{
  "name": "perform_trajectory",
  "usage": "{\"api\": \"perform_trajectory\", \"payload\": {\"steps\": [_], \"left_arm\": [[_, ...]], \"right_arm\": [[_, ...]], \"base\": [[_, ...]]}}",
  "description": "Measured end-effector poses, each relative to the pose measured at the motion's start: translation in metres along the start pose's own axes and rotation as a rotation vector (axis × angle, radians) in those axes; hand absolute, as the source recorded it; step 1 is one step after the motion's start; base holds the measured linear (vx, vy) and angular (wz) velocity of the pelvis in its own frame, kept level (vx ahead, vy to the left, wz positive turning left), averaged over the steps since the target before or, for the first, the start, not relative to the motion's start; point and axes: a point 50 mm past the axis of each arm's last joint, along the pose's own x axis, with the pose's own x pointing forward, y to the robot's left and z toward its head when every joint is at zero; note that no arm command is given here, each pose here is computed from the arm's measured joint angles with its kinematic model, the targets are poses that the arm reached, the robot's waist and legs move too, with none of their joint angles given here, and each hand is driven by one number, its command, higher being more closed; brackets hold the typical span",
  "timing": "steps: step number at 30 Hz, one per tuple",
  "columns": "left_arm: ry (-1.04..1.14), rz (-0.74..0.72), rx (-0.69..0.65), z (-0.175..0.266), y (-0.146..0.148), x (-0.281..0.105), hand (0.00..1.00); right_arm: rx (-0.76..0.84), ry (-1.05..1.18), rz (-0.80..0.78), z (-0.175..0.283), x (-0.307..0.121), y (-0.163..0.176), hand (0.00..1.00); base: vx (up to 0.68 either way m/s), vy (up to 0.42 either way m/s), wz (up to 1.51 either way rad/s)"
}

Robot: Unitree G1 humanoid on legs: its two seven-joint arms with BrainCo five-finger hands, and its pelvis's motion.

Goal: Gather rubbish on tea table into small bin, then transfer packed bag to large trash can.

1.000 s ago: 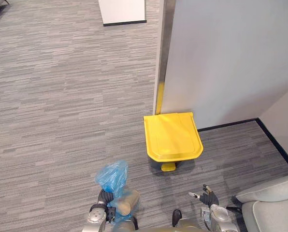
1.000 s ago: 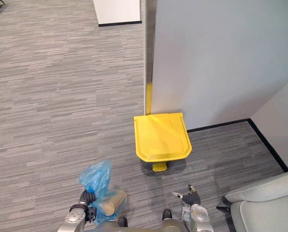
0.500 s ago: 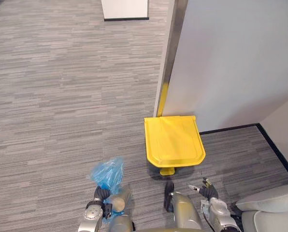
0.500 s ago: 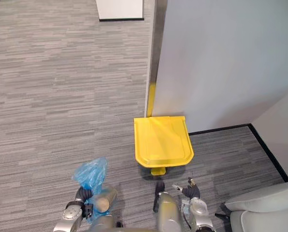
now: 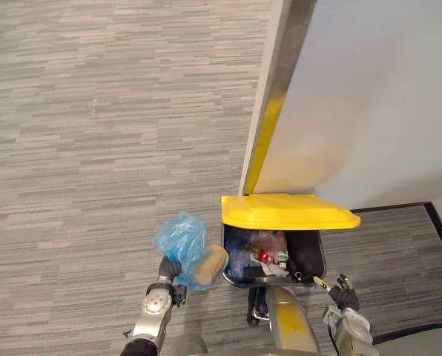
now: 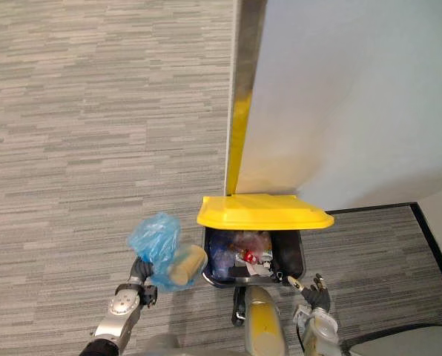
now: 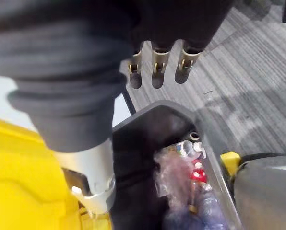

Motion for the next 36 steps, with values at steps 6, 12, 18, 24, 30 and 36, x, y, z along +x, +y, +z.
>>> {"api": "perform_trajectory", "payload": {"steps": [6,12,18,24,30,36], "left_arm": [[0.040,0.000,0.019,-0.012,0.005,-0.007,1.00],[0.027,-0.013,0.046,-0.010,0.012,-0.008,1.00],[-0.056,-0.022,0.038,0.001,0.014,-0.012,1.00],[-0.138,-0.066,0.016,0.018,0.010,-0.008,1.00],[-0.189,-0.106,0.008,0.031,0.002,-0.005,1.00],[-0.207,-0.126,0.005,0.033,0.002,-0.008,1.00]], "right_arm": [[-0.083,-0.061,0.134,0.021,0.007,0.034,0.00],[-0.258,-0.269,0.253,0.089,0.022,0.068,0.00],[-0.452,-0.558,0.268,0.180,0.023,0.086,0.00],[-0.617,-0.737,0.198,0.254,0.017,0.082,0.00],[-0.671,-0.893,0.148,0.315,-0.001,0.085,0.00],[-0.678,-0.958,0.107,0.338,-0.011,0.083,0.00]], "base": [[-0.06,-0.038,0.07],[-0.09,-0.084,0.14],[-0.17,-0.104,0.24],[-0.14,-0.083,0.06],[-0.13,-0.093,-0.04],[-0.02,-0.102,0.19]]}}
